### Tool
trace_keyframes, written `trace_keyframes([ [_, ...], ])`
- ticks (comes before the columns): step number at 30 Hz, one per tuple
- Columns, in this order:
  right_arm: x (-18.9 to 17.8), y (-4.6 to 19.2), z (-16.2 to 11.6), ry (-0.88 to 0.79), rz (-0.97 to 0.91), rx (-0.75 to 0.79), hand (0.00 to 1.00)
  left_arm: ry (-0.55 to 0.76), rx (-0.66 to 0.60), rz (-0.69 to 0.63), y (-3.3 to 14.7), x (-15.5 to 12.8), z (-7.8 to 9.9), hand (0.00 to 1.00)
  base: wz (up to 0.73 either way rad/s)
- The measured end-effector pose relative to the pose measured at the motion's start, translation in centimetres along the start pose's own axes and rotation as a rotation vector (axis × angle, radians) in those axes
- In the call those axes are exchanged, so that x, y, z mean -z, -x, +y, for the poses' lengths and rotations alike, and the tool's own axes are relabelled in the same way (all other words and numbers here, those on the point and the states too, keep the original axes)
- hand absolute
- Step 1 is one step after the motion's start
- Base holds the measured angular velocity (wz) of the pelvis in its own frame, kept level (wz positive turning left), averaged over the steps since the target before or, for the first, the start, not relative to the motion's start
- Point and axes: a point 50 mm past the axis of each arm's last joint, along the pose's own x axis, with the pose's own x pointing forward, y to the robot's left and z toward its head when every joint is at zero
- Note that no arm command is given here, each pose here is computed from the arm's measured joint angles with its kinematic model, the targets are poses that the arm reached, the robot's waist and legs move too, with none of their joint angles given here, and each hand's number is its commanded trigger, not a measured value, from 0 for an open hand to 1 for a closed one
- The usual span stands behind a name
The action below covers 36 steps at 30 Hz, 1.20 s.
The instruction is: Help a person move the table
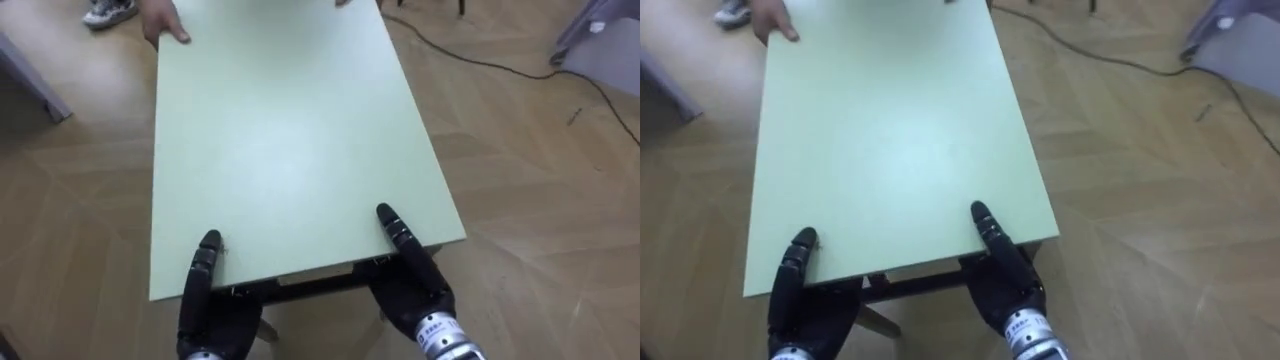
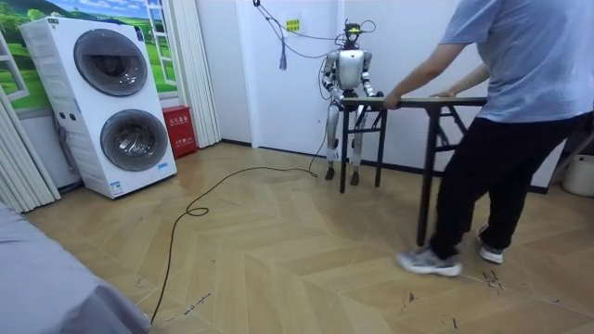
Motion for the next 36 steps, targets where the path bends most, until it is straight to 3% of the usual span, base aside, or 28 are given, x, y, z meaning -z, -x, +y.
trace_keyframes([
  [6,-0.3,-0.2,0.1,-0.025,-0.023,-0.024,1.0,-0.039,0.056,0.005,-0.7,-0.2,-1.0,1.0,1.1],
  [9,-0.9,-0.4,0.2,-0.043,-0.046,-0.029,1.0,-0.058,0.079,0.026,-2.0,-0.2,-1.8,1.0,1.15],
  [15,-0.5,-0.5,0.2,-0.059,-0.036,-0.015,1.0,-0.063,0.065,0.038,-2.0,-0.5,-1.6,1.0,0.79],
  [36,-0.5,-0.1,-0.3,-0.037,-0.013,0.037,1.0,-0.05,0.016,0.032,-1.9,0.0,-0.6,1.0,0.38],
])
